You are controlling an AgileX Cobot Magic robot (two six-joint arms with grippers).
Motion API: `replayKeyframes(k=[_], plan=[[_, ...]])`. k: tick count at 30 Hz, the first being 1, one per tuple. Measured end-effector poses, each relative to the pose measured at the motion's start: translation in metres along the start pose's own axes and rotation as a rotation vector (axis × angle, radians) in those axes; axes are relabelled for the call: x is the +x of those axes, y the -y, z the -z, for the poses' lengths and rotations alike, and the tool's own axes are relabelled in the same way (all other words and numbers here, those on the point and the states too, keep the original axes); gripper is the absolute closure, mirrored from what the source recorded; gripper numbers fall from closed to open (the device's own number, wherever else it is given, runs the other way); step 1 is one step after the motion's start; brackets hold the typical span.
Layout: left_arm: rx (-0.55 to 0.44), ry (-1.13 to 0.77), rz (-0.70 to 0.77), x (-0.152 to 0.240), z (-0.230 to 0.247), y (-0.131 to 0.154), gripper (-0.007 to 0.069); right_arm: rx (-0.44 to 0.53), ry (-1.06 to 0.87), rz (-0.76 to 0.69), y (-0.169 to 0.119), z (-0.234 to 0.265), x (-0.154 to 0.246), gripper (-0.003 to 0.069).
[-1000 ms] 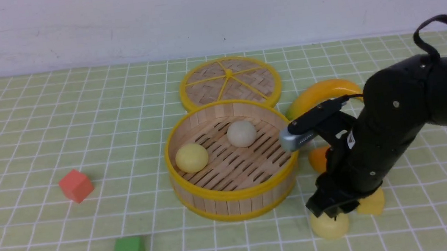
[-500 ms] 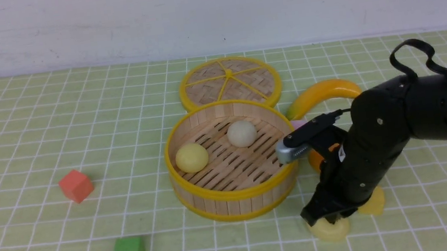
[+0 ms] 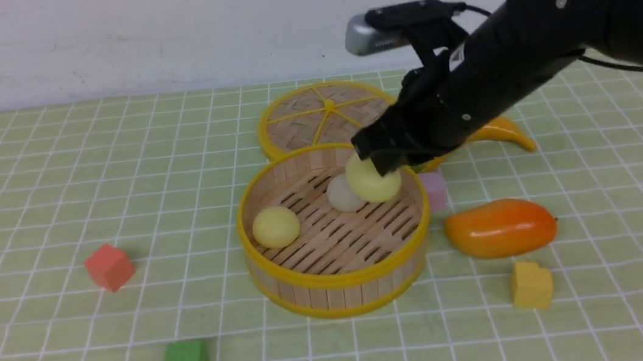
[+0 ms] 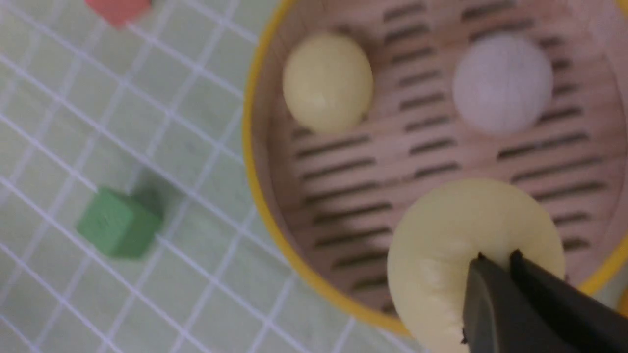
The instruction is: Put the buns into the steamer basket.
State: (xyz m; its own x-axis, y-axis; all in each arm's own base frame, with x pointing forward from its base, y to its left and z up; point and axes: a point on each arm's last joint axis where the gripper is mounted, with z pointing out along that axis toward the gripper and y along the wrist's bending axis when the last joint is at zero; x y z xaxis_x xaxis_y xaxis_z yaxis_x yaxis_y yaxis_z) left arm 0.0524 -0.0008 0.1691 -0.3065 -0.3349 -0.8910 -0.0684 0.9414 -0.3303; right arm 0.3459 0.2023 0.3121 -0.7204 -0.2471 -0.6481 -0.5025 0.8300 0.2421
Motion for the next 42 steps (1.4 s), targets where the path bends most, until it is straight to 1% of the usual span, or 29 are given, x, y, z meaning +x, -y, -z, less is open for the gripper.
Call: replayKeyframes(k=[2,8,11,14,16,17,18,20,21,22,23,25,26,29,30,31,32,33,34,35,36,38,39,40,41,42], plan=[[0.000,0.000,0.000,0.000,0.000,0.000,0.0477,-0.003,0.018,-0.022,0.003,-0.013,-0.002,0.0662],[0.000,0.000,0.000,0.000,0.000,0.000,0.0470,-0.021,-0.104,-0.104,0.015,-0.068,0.019,0.0641],[0.000,0.000,0.000,0.000,0.000,0.000,0.0468,-0.016,-0.138,-0.134,0.021,-0.091,0.029,0.0598],[0.000,0.000,0.000,0.000,0.000,0.000,0.0463,-0.009,-0.130,-0.150,0.023,-0.096,0.029,0.0560],[0.000,0.000,0.000,0.000,0.000,0.000,0.0461,0.002,-0.120,-0.187,0.024,-0.097,0.029,0.0460],[0.000,0.000,0.000,0.000,0.000,0.000,0.0460,0.003,-0.118,-0.189,0.024,-0.096,0.028,0.0442],[0.000,0.000,0.000,0.000,0.000,0.000,0.0461,0.013,-0.115,-0.203,0.024,-0.094,0.027,0.0379],[0.000,0.000,0.000,0.000,0.000,0.000,0.0459,0.032,-0.117,-0.209,0.024,-0.087,0.025,0.0286],[0.000,0.000,0.000,0.000,0.000,0.000,0.0459,0.034,-0.119,-0.211,0.024,-0.087,0.026,0.0278],[0.000,0.000,0.000,0.000,0.000,0.000,0.0456,0.053,-0.118,-0.212,0.023,-0.077,0.023,0.0230],[0.000,0.000,0.000,0.000,0.000,0.000,0.0454,0.064,-0.115,-0.212,0.022,-0.067,0.021,0.0204],[0.000,0.000,0.000,0.000,0.000,0.000,0.0452,0.075,-0.100,-0.207,0.018,-0.049,0.015,0.0181],[0.000,0.000,0.000,0.000,0.000,0.000,0.0452,0.089,-0.083,-0.194,0.013,-0.022,0.009,0.0172],[0.000,0.000,0.000,0.000,0.000,0.000,0.0451,0.115,-0.054,-0.145,0.002,0.032,0.003,0.0186],[0.000,0.000,0.000,0.000,0.000,0.000,0.0451,0.125,-0.035,-0.119,-0.004,0.064,0.003,0.0207],[0.000,0.000,0.000,0.000,0.000,0.000,0.0451,0.136,-0.046,-0.106,-0.006,0.078,0.005,0.0226],[0.000,0.000,0.000,0.000,0.000,0.000,0.0451,0.147,-0.044,-0.086,-0.011,0.108,0.009,0.0269],[0.000,0.000,0.000,0.000,0.000,0.000,0.0451,0.151,-0.056,-0.085,-0.011,0.109,0.010,0.0269],[0.000,0.000,0.000,0.000,0.000,0.000,0.0451,0.165,-0.063,-0.066,-0.015,0.136,0.019,0.0316],[0.000,0.000,0.000,0.000,0.000,0.000,0.0451,0.180,-0.076,-0.056,-0.016,0.153,0.029,0.0370],[0.000,0.000,0.000,0.000,0.000,0.000,0.0451,0.188,-0.080,-0.052,-0.017,0.159,0.033,0.0379],[0.000,0.000,0.000,0.000,0.000,0.000,0.0448,0.219,-0.080,-0.023,-0.018,0.192,0.063,0.0515],[0.000,0.000,0.000,0.000,0.000,0.000,0.0447,0.231,-0.072,-0.015,-0.017,0.199,0.071,0.0557],[0.000,0.000,0.000,0.000,0.000,0.000,0.0445,0.245,-0.044,0.002,-0.017,0.212,0.089,0.0627],[0.000,0.000,0.000,0.000,0.000,0.000,0.0443,0.256,-0.020,0.012,-0.016,0.220,0.102,0.0653],[0.000,0.000,0.000,0.000,0.000,0.000,0.0443,0.260,-0.009,0.016,-0.015,0.222,0.104,0.0662]])
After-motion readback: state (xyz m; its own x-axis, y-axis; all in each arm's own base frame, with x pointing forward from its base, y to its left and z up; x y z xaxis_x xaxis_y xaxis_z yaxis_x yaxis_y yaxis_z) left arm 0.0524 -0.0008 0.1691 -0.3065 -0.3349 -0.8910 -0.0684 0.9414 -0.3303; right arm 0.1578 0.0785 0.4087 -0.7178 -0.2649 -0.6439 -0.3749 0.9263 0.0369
